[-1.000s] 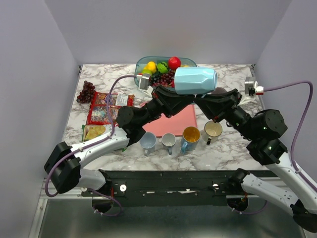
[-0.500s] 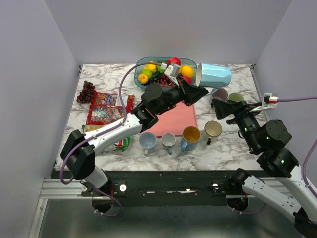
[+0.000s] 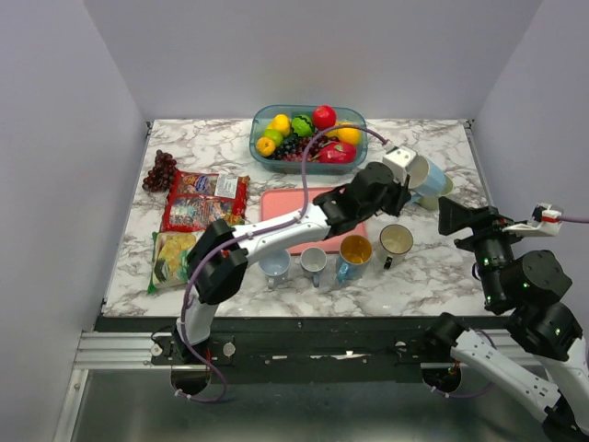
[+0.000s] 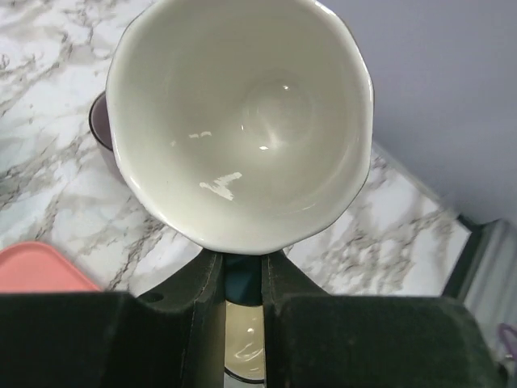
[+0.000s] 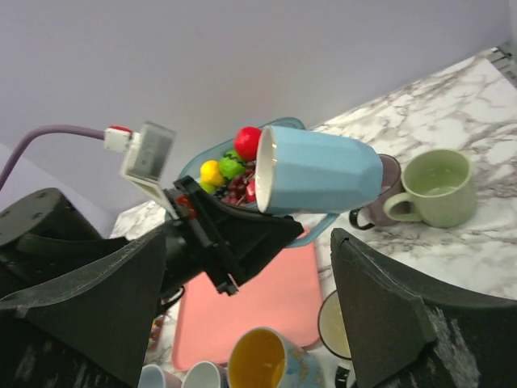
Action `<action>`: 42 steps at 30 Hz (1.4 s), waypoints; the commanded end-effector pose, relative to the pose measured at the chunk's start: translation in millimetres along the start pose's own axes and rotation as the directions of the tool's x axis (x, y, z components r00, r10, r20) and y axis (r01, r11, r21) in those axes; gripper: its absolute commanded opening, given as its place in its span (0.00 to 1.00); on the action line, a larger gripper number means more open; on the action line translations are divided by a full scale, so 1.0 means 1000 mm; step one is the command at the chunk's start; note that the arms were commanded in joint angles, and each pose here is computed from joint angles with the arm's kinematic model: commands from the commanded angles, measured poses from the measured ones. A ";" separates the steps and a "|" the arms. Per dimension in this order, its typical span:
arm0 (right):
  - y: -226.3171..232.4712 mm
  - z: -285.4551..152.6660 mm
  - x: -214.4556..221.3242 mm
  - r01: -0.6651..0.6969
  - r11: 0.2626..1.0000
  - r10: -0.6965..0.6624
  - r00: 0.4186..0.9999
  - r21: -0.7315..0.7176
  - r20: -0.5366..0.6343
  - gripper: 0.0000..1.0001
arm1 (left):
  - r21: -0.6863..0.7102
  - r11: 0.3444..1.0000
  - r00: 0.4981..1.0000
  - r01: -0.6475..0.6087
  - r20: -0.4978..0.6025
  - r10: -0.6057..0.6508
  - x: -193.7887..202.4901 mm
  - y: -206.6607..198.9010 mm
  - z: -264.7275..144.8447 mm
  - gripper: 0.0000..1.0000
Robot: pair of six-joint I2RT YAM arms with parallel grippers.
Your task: Turn the mug right side up
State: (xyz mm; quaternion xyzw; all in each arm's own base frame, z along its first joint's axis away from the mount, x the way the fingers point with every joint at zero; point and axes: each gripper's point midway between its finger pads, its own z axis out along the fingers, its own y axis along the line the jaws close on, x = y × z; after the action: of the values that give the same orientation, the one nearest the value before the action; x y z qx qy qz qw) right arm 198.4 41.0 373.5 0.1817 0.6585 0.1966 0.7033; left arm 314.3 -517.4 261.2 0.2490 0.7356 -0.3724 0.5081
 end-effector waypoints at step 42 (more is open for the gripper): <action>-0.058 -0.043 -0.028 -0.045 0.991 0.035 0.996 0.123 0.081 0.88 | -0.202 0.944 0.927 -0.261 -0.325 0.187 0.126 -0.023 0.071 0.00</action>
State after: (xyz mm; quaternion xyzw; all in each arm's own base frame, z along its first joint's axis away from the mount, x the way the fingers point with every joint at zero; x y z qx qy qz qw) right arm 158.4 -17.6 369.8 0.2348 0.6369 0.1681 0.7148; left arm 285.5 -591.0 112.3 0.3644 0.8028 -0.1738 0.4388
